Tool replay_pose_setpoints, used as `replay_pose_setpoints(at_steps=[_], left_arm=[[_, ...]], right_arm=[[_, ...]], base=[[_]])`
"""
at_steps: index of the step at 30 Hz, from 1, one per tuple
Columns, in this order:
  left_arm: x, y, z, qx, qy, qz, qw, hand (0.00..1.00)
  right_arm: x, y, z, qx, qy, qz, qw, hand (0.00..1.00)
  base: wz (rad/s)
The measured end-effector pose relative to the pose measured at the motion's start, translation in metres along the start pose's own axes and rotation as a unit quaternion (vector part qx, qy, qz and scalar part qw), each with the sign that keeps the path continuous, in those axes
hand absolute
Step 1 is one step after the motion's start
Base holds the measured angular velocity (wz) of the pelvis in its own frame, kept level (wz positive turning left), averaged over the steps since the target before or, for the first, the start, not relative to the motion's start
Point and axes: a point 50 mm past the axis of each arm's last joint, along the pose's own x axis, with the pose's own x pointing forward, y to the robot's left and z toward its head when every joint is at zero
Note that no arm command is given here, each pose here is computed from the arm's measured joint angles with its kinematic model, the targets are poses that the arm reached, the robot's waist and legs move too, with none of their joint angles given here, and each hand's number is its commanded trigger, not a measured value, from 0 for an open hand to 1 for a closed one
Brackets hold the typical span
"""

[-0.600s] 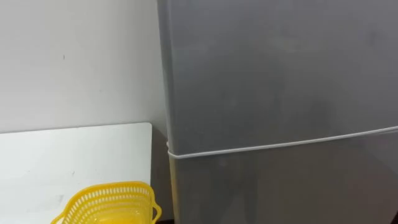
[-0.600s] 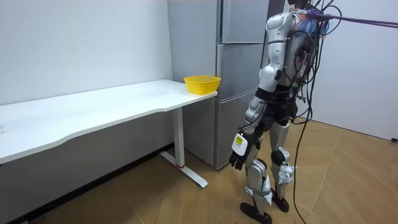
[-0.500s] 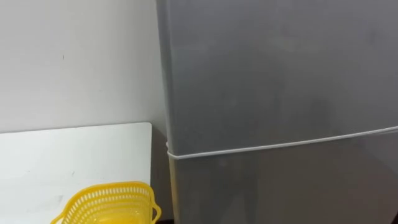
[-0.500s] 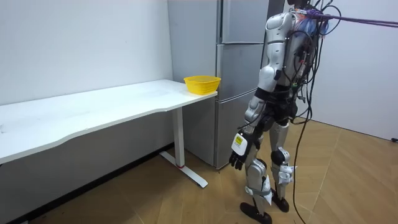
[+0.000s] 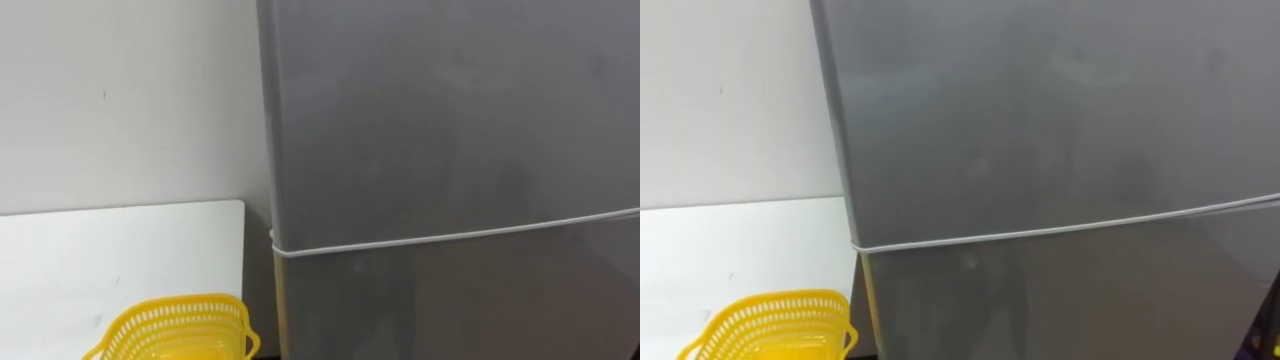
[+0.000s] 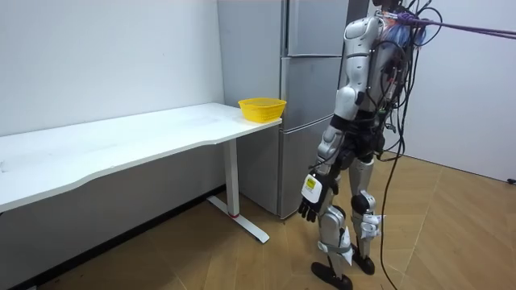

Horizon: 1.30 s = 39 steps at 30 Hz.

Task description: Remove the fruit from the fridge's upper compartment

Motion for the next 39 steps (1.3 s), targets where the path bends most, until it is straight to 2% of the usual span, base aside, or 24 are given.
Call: replay_pose_setpoints(at_steps=[5, 12, 17, 19, 22, 25, 30, 32, 35, 37, 38, 39], left_arm=[[0.0, 0.002, 0.005, -0.024, -0.007, 0.004, 1.0, 0.0], [0.0, 0.009, 0.012, -0.076, -0.024, 0.046, 0.996, 0.0], [-0.001, 0.021, 0.019, -0.223, -0.052, 0.078, 0.97, 0.0], [-0.002, 0.027, 0.021, -0.287, -0.066, 0.091, 0.951, 0.0], [-0.005, 0.037, 0.03, -0.352, -0.093, 0.112, 0.925, 0.0], [-0.01, 0.049, 0.044, -0.392, -0.131, 0.138, 0.9, 0.0], [-0.022, 0.069, 0.068, -0.424, -0.197, 0.174, 0.867, 0.0], [-0.038, 0.086, 0.088, -0.461, -0.255, 0.2, 0.826, 0.0], [-0.055, 0.099, 0.106, -0.474, -0.316, 0.224, 0.791, 0.0], [-0.078, 0.112, 0.125, -0.489, -0.372, 0.245, 0.75, 0.0], [-0.085, 0.115, 0.129, -0.492, -0.388, 0.25, 0.738, 0.0], [-0.096, 0.121, 0.135, -0.499, -0.415, 0.263, 0.714, 0.0]], right_arm=[[0.0, 0.0, -0.001, 0.0, 0.002, -0.001, 1.0, 0.0], [0.0, 0.0, -0.002, 0.005, 0.006, -0.011, 1.0, 0.0], [0.0, 0.0, -0.002, -0.001, 0.005, -0.013, 1.0, 0.0], [0.0, -0.001, -0.001, -0.016, 0.001, -0.013, 1.0, 0.0], [0.0, -0.004, -0.002, -0.02, 0.001, -0.017, 1.0, 0.0], [-0.001, -0.008, -0.003, -0.019, 0.003, -0.024, 1.0, 0.0], [-0.003, -0.013, -0.008, -0.027, 0.001, -0.034, 0.999, 0.0], [-0.003, -0.014, -0.008, -0.027, 0.001, -0.042, 0.999, 0.0], [-0.004, -0.015, -0.006, -0.024, -0.01, -0.049, 0.998, 0.0], [-0.004, -0.015, -0.006, -0.023, -0.017, -0.053, 0.998, 0.0], [-0.004, -0.015, -0.007, -0.023, -0.017, -0.053, 0.998, 0.0], [-0.005, -0.017, -0.007, -0.02, -0.019, -0.057, 0.998, 0.0]], base=[[0.13], [0.17], [0.03], [0.0], [0.0], [0.01], [0.0], [0.0], [-0.01], [0.02], [0.06], [0.04]])
